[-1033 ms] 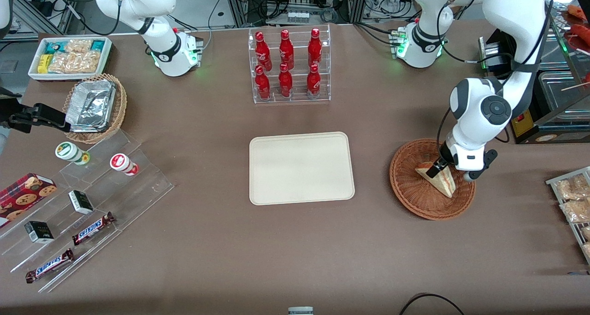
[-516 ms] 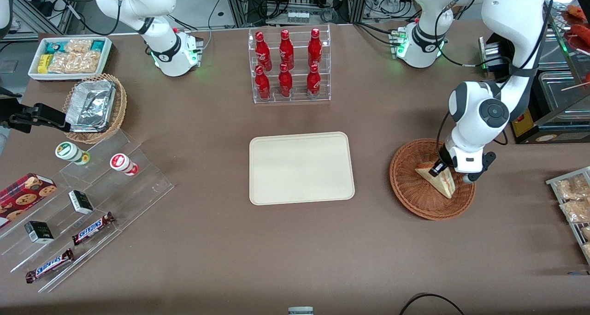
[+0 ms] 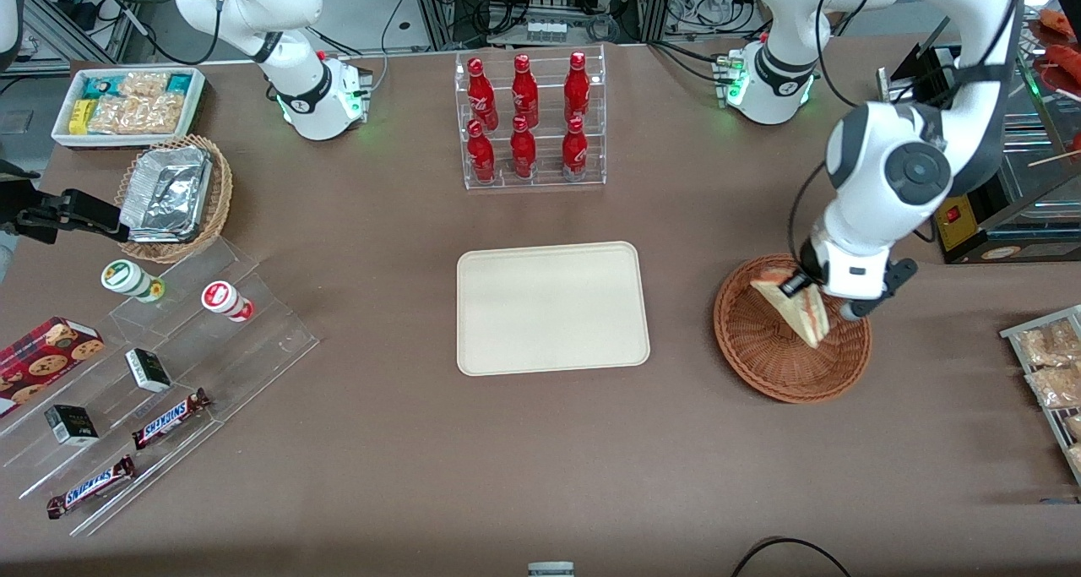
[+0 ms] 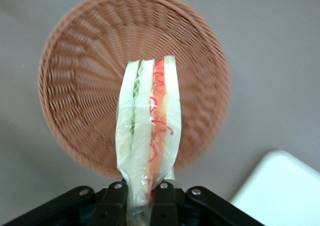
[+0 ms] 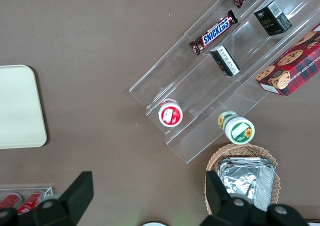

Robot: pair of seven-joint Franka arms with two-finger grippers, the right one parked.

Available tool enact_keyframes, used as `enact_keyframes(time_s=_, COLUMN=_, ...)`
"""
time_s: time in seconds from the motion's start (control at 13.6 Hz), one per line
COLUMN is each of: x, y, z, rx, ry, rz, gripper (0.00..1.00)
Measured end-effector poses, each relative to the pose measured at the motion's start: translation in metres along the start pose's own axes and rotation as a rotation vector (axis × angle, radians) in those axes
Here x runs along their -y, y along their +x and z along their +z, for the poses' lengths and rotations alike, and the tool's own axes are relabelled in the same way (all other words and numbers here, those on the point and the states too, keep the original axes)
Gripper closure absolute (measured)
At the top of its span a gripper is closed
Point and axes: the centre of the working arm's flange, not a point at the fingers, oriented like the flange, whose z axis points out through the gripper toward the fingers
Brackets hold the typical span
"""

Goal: Place sandwich from basket to tray
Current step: 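Lift the sandwich with the left gripper and carry it toward the tray, then lower the sandwich onto the cream tray and open the left gripper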

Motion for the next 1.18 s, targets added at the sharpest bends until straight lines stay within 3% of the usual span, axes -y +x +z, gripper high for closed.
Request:
enact_keyframes(time_s=0.22, x=-0.068, y=-0.074, z=-0.012, rx=-0.026, ry=0.025, rz=0.163, gripper=0.84)
enact_keyframes(time_s=0.52, x=-0.154, y=-0.155, z=0.017, rx=-0.021, ry=0.035, rz=0.279, gripper=0.84)
enact_keyframes(time_s=0.89, x=-0.237, y=-0.221, z=0.065, rx=-0.016, ry=0.036, rz=0.36, gripper=0.84)
enact_keyframes(time_s=1.18, x=-0.269, y=-0.241, z=0.099, rx=-0.015, ry=0.019, rz=0.394, gripper=0.84)
